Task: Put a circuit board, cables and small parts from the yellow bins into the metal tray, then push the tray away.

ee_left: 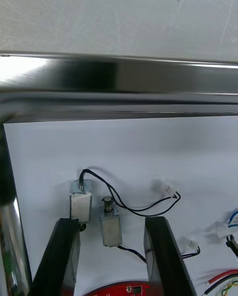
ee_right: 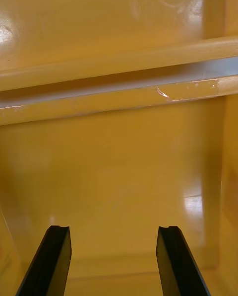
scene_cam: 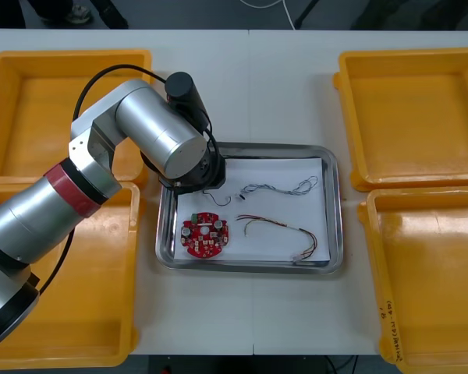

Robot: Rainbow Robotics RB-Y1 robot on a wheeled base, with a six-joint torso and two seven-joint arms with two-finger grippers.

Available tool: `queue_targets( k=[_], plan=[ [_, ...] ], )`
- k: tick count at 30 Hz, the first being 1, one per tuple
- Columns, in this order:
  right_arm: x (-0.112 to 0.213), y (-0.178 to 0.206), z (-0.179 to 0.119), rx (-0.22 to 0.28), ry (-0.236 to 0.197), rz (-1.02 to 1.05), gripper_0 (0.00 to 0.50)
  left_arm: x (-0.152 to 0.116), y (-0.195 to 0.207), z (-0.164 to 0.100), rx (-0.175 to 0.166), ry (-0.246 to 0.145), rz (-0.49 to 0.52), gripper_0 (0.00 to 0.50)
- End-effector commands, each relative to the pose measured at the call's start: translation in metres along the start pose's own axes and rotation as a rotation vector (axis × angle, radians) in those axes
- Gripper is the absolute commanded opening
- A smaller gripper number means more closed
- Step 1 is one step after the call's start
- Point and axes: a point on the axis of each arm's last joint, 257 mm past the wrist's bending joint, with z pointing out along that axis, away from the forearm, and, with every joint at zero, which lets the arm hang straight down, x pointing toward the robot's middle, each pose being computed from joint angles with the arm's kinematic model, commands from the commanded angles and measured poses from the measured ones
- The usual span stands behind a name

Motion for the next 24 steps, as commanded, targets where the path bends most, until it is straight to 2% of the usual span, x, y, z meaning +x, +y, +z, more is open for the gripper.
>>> queue_targets(
  k=[1,3,4,10,13,19,24],
  plan=[
    [-0.006,-0.016,-0.015,0.044,-0.018,-0.001,0.5,-0.013,-0.029,-0.013,0.042,-0.027,-0.052,0.438],
    [-0.007,-0.015,-0.015,0.042,-0.02,-0.001,0.5,-0.012,-0.028,-0.013,0.041,-0.022,-0.055,0.49],
    [-0.007,-0.015,-0.015,0.042,-0.018,-0.001,0.5,-0.012,-0.028,-0.014,0.041,-0.022,-0.054,0.5],
    [-0.006,-0.015,-0.015,0.041,-0.018,0.004,0.5,-0.014,-0.028,-0.016,0.044,-0.02,-0.06,0.5],
    [-0.006,-0.016,-0.015,0.043,-0.019,0.005,0.5,-0.016,-0.022,-0.021,0.028,-0.021,-0.055,0.5],
    [-0.006,-0.017,-0.015,0.049,-0.016,0.008,0.5,-0.023,-0.006,-0.043,-0.009,-0.009,-0.022,0.5],
    [-0.006,-0.016,-0.015,0.046,-0.016,0.01,0.5,-0.031,0.001,-0.06,-0.005,-0.012,-0.035,0.5]
  ],
)
